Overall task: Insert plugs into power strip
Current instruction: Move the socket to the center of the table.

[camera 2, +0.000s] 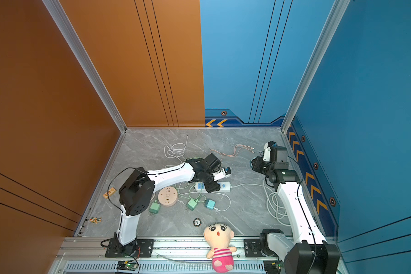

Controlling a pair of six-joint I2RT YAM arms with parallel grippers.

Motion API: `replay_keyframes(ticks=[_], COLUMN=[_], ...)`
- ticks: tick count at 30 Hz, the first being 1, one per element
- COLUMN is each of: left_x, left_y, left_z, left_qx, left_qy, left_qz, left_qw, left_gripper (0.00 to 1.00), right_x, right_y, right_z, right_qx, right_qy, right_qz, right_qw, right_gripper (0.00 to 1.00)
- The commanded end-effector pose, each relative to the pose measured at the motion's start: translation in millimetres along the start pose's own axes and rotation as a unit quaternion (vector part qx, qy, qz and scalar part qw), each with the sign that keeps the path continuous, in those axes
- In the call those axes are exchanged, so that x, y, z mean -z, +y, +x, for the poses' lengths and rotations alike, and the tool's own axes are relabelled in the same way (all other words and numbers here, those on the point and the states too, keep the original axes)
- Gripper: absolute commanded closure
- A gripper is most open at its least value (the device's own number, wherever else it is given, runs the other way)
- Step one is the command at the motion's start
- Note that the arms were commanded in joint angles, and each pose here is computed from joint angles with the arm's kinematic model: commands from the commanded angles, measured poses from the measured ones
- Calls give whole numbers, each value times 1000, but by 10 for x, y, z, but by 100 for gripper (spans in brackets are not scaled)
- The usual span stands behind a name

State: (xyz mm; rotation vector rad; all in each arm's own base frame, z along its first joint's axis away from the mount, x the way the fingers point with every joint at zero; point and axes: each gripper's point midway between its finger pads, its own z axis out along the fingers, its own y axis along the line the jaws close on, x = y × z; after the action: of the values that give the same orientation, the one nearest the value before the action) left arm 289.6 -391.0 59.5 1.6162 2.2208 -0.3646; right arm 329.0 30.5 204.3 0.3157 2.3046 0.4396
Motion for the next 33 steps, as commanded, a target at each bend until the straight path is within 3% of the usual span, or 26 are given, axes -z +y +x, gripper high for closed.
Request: replay_keyframes(ticks=[1,9,18,33], left_x=[-96,-227,-331,-416], left_y=[-59,22,72,122], left_z=[88,134,120,-387], left_qx=[-11,-14,-24,-67], left_qy=[28,45,41,-6], left_qz=[10,-10,-20,-17], left_qw=[1000,999,999,998], left_gripper=[33,35,56,55], right_x=[55,57,79,122], right_y=[-31,-22,-31,-49], right_z=[-19,-13,-68,-162], right_qx=[2,4,1,-10], right_qy=[-5,-4,-10,-23], right_qz=[10,7,9,14], right_qw=[1000,1000,1000,1000], right_gripper=[100,100,100,100])
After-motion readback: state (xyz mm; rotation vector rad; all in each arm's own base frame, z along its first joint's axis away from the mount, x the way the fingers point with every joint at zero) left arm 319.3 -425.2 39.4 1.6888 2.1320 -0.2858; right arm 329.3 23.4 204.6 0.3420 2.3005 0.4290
